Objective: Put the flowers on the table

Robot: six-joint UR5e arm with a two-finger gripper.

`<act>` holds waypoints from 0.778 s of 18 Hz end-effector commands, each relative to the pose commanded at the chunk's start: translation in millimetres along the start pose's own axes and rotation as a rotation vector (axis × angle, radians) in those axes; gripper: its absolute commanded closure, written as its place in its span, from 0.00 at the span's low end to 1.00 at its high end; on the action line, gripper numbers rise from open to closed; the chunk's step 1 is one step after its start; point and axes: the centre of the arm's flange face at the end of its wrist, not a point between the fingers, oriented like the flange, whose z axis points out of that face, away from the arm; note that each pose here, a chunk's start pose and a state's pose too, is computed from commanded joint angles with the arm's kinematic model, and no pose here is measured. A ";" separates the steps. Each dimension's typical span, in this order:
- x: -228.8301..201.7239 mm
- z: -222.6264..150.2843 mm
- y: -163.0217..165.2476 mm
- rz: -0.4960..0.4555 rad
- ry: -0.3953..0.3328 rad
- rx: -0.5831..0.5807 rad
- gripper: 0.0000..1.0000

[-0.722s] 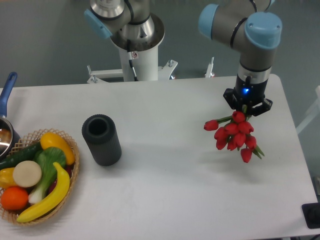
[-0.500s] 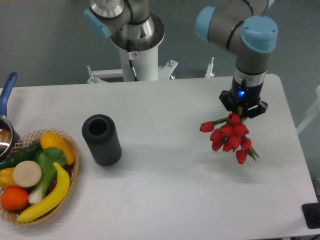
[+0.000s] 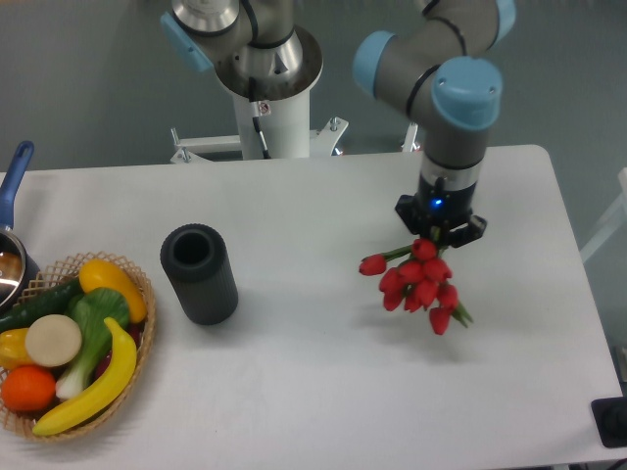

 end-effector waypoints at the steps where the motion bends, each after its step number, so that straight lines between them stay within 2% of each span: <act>1: 0.6 6.7 -2.1 -0.002 0.007 -0.003 0.70; 4: 1.6 14.8 -10.6 -0.032 0.016 -0.005 0.39; 5: 0.5 15.3 -11.2 -0.038 0.015 -0.004 0.01; 12: -9.1 6.5 -11.6 -0.033 -0.022 0.013 0.00; 14: -21.4 -0.2 0.7 -0.049 -0.052 0.022 0.00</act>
